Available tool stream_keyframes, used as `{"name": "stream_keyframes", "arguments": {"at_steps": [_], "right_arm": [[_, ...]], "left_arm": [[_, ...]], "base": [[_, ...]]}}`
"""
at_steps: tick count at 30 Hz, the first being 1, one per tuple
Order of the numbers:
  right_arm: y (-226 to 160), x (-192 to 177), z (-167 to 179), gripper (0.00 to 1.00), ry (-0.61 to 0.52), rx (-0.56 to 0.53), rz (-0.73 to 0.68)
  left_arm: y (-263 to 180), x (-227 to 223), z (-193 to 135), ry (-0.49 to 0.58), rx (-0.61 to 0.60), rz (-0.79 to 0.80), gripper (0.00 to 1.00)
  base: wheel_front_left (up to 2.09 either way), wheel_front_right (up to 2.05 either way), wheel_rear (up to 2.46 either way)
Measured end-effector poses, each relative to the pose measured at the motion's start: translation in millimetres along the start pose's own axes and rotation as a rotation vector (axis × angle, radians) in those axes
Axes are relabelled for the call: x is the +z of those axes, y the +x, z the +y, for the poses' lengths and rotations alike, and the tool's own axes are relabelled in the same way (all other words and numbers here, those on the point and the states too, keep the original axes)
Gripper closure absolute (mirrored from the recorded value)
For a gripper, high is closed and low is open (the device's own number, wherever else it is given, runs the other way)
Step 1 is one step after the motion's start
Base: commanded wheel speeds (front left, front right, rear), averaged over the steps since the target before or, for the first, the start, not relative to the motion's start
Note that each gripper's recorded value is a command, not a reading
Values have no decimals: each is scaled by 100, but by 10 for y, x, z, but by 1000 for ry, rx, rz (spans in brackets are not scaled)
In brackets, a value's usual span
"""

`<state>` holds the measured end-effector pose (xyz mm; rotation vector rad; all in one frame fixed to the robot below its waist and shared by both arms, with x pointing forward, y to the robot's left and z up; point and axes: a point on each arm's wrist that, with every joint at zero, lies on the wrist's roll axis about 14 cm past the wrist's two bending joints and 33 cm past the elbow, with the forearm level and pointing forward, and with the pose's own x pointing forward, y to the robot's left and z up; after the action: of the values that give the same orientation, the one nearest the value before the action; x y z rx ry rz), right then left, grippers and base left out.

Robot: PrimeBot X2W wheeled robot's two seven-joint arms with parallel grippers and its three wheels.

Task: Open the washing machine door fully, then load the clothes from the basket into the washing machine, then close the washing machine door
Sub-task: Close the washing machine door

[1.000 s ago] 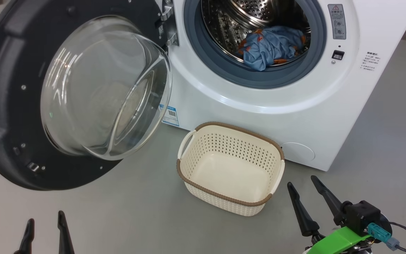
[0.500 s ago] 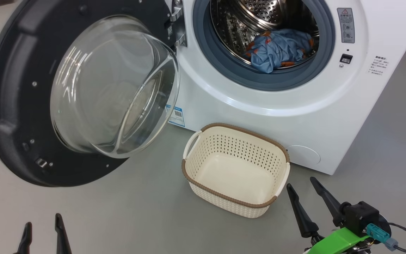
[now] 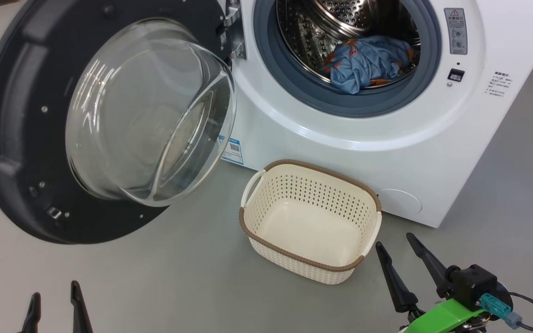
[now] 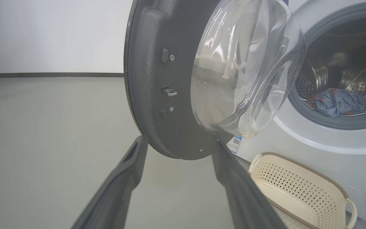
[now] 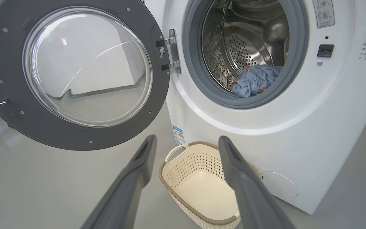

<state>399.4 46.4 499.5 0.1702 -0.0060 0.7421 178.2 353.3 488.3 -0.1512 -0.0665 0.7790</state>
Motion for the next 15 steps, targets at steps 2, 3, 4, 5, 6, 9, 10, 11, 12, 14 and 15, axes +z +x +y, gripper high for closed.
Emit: {"name": "stream_keyframes", "arguments": {"at_steps": [2, 3, 4, 5, 6, 9, 10, 11, 12, 14, 15], "right_arm": [[0, 0, -2, 0, 0, 0, 0], [0, -1, -3, 0, 0, -1, 0], [0, -1, -4, 0, 0, -1, 0], [-1, 0, -4, 0, 0, -1, 0], [-1, -1, -6, 0, 1, -2, 0], [-9, -10, -24, 0, 3, -7, 2], [-11, -13, -30, 0, 4, -9, 2], [-13, -15, -35, 0, 4, -10, 2], [-15, -17, -39, 0, 5, -11, 3], [-19, -21, -49, 0, 5, -14, 4], [-22, -24, -55, 0, 6, -16, 4]], "left_arm": [[0, -1, -1, 0, 0, 0, 0], [0, -1, -2, 1, -1, 0, 0], [0, -2, -2, 1, -1, 1, 12], [0, -7, -4, 1, -2, 2, 82], [0, -10, -7, 1, -2, 3, 100], [11, -18, -4, 0, 0, 7, 100], [15, -20, 2, -9, 3, 8, 100], [18, -20, 7, -12, 6, 9, 100], [23, -18, 18, -21, 11, 9, 100], [32, -10, 38, -30, 17, 7, 100], [41, 1, 50, -45, 21, 4, 100]], "base": [[0, 0, 0], [0, 0, 0], [0, 0, 0], [0, 0, 0], [0, 0, 0], [0, 0, 0], [0, 0, 0], [0, 0, 0], [0, 0, 0], [0, 0, 0], [0, 0, 0]]}}
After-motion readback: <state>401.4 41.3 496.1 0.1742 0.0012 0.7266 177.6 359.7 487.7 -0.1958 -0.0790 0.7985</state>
